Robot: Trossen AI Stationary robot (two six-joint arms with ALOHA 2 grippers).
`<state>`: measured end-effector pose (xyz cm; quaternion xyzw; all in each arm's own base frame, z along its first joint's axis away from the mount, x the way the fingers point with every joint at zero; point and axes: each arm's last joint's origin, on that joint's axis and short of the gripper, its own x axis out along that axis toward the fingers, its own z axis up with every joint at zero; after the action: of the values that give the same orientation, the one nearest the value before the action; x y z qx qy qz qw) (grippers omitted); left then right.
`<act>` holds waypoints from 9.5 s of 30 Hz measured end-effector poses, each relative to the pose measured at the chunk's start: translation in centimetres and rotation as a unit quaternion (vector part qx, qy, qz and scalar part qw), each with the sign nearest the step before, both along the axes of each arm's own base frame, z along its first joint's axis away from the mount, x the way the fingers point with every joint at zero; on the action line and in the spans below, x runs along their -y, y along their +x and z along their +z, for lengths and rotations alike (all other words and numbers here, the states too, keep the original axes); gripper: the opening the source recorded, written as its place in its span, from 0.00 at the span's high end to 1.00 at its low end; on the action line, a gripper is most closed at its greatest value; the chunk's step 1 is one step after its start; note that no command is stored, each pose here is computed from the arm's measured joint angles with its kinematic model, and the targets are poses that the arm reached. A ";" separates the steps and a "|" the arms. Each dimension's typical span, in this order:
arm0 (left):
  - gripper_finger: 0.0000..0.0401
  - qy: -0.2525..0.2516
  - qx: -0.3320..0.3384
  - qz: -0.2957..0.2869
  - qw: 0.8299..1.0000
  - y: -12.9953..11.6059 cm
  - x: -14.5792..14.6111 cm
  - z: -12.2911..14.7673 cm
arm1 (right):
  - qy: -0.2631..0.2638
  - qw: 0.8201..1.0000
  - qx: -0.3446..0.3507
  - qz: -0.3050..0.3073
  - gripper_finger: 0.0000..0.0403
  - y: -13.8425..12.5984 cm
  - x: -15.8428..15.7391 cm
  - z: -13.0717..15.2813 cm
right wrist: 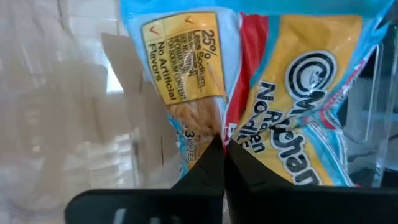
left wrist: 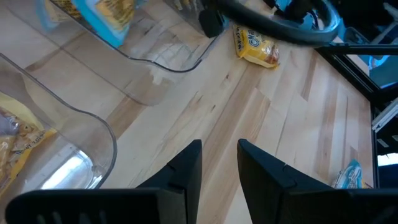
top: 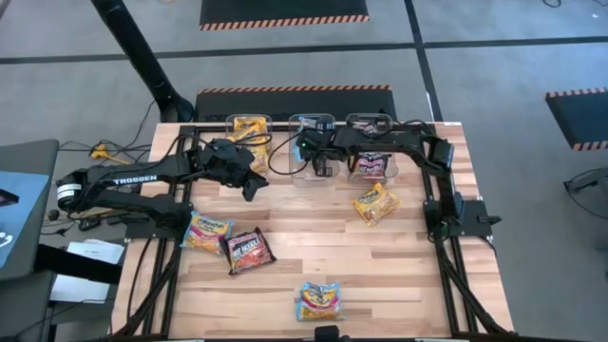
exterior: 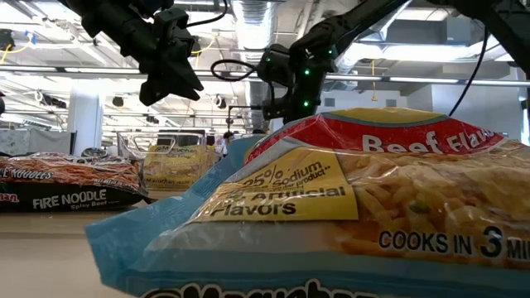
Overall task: Sort Maruchan noodles
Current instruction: Put the blue noodle pack into the middle transparent bin, then put the yellow noodle pack into the left transparent bin
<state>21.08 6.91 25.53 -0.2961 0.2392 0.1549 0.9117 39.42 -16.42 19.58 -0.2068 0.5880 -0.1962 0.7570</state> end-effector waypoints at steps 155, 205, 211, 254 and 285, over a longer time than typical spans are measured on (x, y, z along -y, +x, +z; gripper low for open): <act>0.78 -0.003 -0.205 -0.124 0.971 0.9 14.9 3.0 | 0.211 0.972 -0.037 -0.097 0.56 -18.3 -16.6 0.4; 0.78 -0.006 -0.214 -0.105 0.971 1.0 14.1 2.9 | 0.235 0.970 -0.001 -0.060 1.00 -14.3 -22.6 1.3; 0.77 0.007 -0.216 -0.115 0.970 1.0 13.9 2.9 | 0.209 0.977 0.037 -0.032 1.00 -13.9 -24.6 2.9; 0.58 -0.159 -0.202 -0.032 0.966 5.3 5.0 0.8 | 0.124 0.975 0.162 0.088 1.00 -12.1 -27.0 5.3; 0.58 -0.315 0.033 -0.035 0.948 9.0 5.1 4.1 | -0.012 0.967 0.197 0.162 1.00 -10.6 -26.4 6.4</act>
<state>30.07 1.78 29.60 -0.5647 0.2559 0.0302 0.7841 28.81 10.00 25.95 -0.2657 0.3836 -0.1148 0.8770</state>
